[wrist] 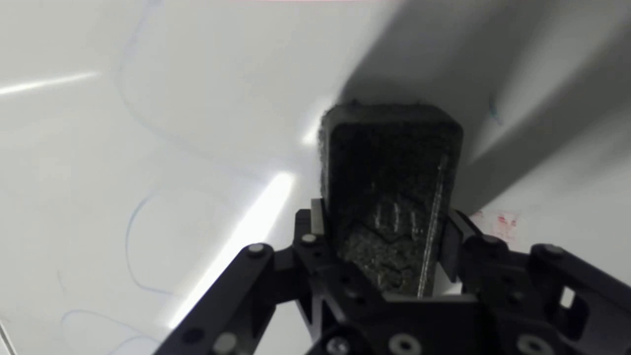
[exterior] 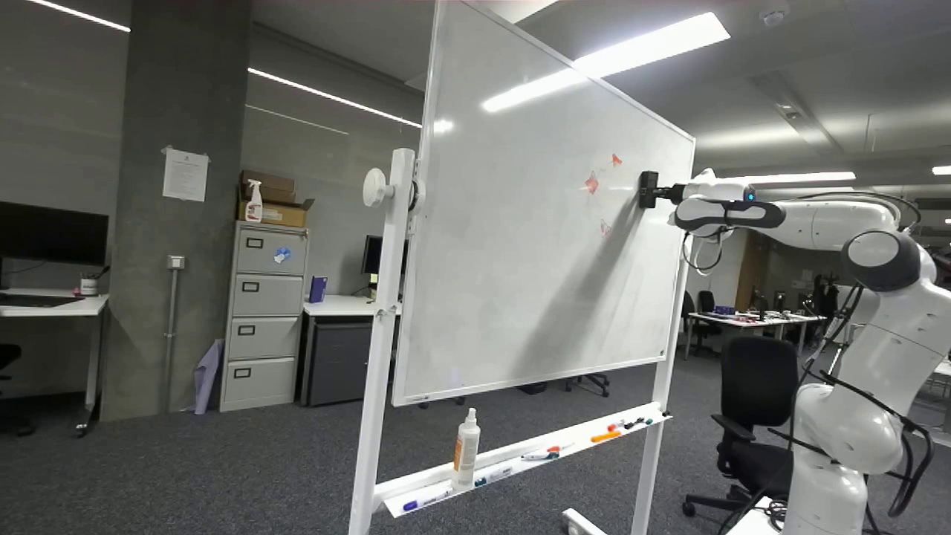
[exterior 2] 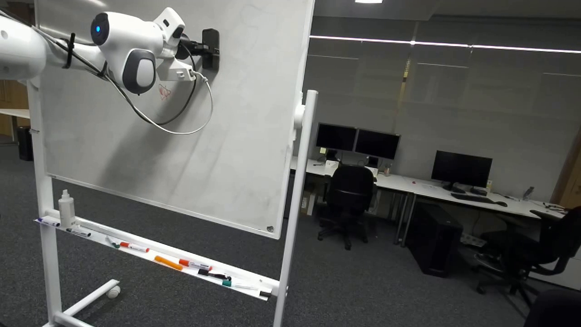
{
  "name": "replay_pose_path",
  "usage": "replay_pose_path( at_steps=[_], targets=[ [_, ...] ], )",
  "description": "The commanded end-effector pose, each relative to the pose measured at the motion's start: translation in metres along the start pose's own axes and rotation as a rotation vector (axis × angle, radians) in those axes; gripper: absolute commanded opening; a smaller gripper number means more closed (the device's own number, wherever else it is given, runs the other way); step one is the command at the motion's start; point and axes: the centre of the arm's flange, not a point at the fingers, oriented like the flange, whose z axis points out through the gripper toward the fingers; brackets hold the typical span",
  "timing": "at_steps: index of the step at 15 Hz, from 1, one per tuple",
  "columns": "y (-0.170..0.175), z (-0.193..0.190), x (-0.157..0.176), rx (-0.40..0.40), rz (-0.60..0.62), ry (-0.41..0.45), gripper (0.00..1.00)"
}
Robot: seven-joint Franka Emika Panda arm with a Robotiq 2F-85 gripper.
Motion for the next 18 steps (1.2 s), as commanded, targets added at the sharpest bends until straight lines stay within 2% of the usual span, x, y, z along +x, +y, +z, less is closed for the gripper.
replay_pose_path(
  at_steps=[1,11,18],
  targets=[
    [-0.007,0.021,0.005,-0.002,0.014,-0.025,0.31],
    [-0.083,0.016,-0.031,0.101,-0.062,-0.076,0.31],
    [-0.114,0.001,-0.045,0.164,-0.088,-0.101,0.31]
  ],
)
